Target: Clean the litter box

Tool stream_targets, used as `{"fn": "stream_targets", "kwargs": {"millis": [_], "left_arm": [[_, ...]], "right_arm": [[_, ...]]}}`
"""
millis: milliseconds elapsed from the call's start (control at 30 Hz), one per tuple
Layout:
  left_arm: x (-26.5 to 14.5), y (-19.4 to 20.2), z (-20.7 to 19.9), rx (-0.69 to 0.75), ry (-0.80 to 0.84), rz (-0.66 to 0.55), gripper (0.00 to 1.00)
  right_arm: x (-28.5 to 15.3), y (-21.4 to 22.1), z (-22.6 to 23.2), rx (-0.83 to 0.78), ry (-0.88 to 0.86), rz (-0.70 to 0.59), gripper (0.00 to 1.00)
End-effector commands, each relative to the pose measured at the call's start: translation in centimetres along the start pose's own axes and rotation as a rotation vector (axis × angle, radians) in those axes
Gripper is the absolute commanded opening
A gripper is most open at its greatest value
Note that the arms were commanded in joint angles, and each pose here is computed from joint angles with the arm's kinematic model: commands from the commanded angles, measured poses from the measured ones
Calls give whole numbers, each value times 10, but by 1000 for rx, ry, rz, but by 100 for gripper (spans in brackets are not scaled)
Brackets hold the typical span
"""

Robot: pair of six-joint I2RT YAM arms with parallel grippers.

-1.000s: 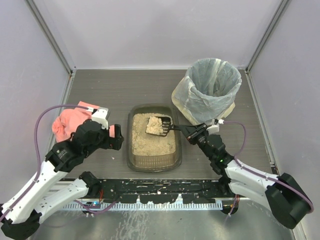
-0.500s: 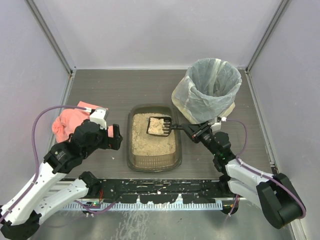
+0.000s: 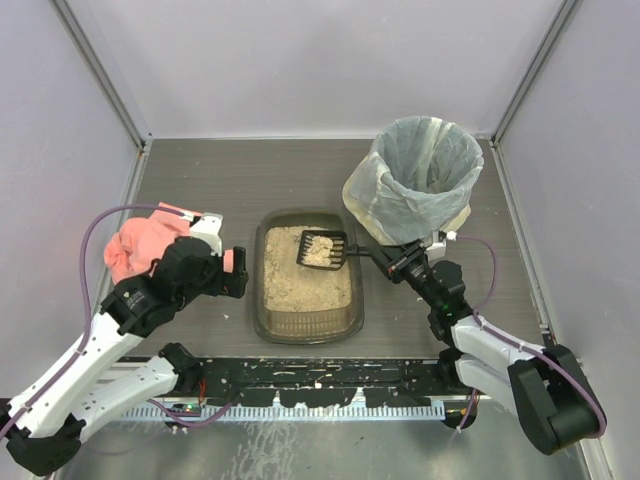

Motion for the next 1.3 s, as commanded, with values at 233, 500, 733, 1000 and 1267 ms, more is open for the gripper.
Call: {"fn": "stream_targets", "kwargs": {"millis": [233, 500, 733, 1000, 1267], "left_arm": [[2, -19, 1, -27, -31, -49, 98], [13, -25, -1, -50, -52, -60, 98], [14, -31, -2, -58, -49, -79, 98], [21, -28, -4, -73, -51, -70, 98], [23, -29, -3, -75, -65, -78, 98]], "right_arm": [[2, 2, 24, -1, -90, -13, 0], [4, 12, 24, -62, -66, 23, 1], [1, 12, 21, -84, -54, 13, 1], [7, 20, 27, -114, -58, 52, 1], [9, 19, 25, -101, -56, 35, 1]]}}
Point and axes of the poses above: each gripper's point midway between its finger pads, its own x axis out along the fingers, its own z axis along the line the jaws close on, y = z × x, the point moved 4 cm from there along -x, back along the fingers, and after that the axes turned 12 degrees about x, right-handed, at the moved point
